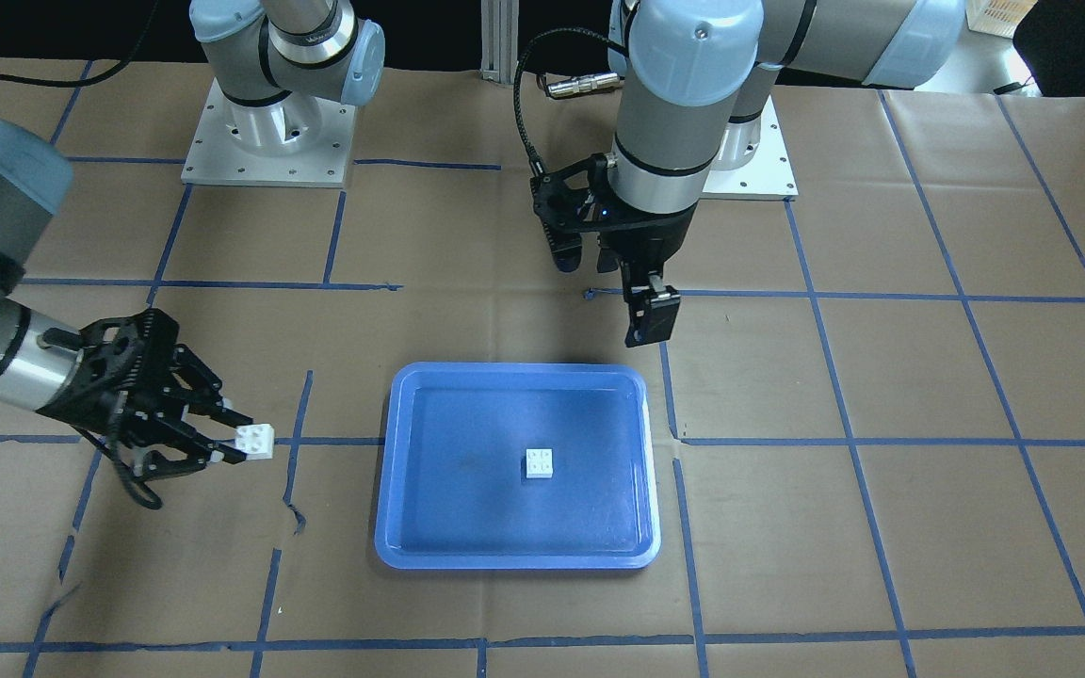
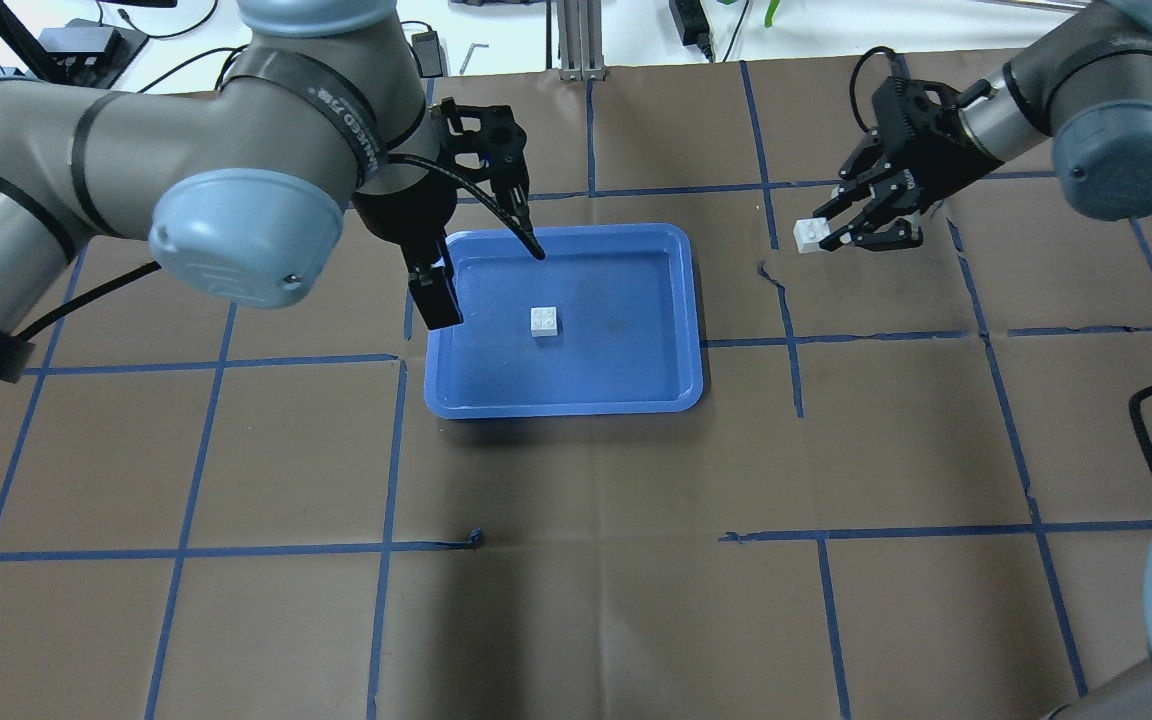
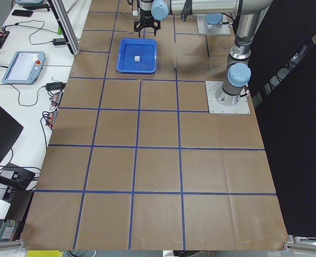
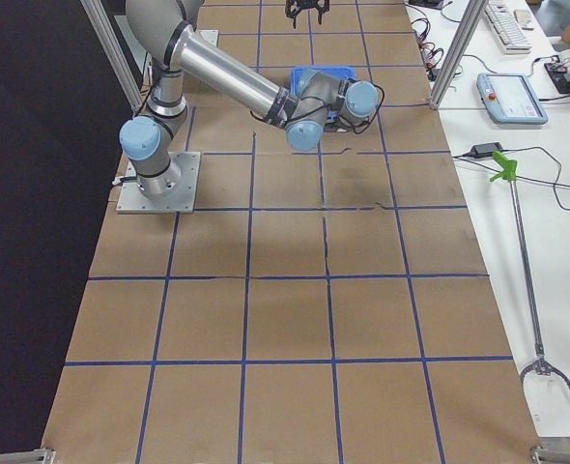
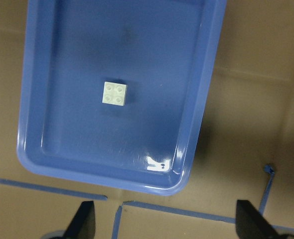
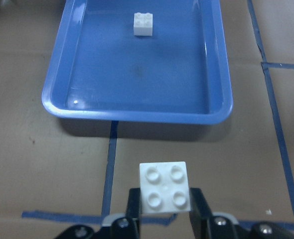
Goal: Assemble white blocks and place on blue tray
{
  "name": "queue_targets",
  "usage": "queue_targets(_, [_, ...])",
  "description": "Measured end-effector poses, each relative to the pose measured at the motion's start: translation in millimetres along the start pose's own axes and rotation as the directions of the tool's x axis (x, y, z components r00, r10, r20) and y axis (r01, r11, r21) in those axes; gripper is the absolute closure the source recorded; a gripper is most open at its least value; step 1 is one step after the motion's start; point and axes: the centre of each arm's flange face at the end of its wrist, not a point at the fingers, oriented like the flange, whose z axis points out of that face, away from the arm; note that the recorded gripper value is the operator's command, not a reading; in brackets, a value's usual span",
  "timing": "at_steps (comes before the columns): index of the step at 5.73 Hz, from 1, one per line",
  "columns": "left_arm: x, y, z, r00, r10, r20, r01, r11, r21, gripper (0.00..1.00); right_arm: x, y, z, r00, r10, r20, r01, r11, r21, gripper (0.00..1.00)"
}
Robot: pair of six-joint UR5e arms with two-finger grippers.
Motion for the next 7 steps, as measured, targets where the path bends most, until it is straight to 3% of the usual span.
queue_targets(2, [-5.8,75.3,-38.4,0.971,-0.235,-0.041,0.234,0.972,-0.030,0.01,7.0,-86.3,59.3,0.999,0.010,-0.053,-0.010,1.000,0.006,0.81])
queue_targets(3, [2.2,90.7,-50.9,0.936,-0.349,-0.050,0.347,0.937,-0.042,0.01,7.2,-108.9,96.4,0.997,0.007,-0.082,-0.006,1.000,0.015,0.81])
queue_targets(4, [6.1,94.3,-58.2,0.851,-0.524,-0.037,0.522,0.852,-0.043,0.01,6.9,-119.0,132.9,0.994,0.005,-0.105,-0.002,1.000,0.024,0.81])
queue_targets(5, [3.7,92.4,-64.9,0.663,-0.748,-0.005,0.748,0.663,-0.007,0.01,6.9,-122.2,164.1,0.993,0.007,-0.117,-0.003,0.999,0.032,0.81])
queue_targets(6, [-0.4,89.8,-69.8,0.491,-0.871,0.006,0.870,0.491,0.041,0.01,5.8,-121.6,186.2,0.993,0.007,-0.116,-0.003,0.999,0.034,0.81])
queue_targets(7, [-1.8,88.9,-72.3,0.397,-0.918,0.004,0.916,0.397,0.063,0.01,0.5,-117.7,200.2,0.995,0.014,-0.100,-0.010,0.999,0.034,0.80])
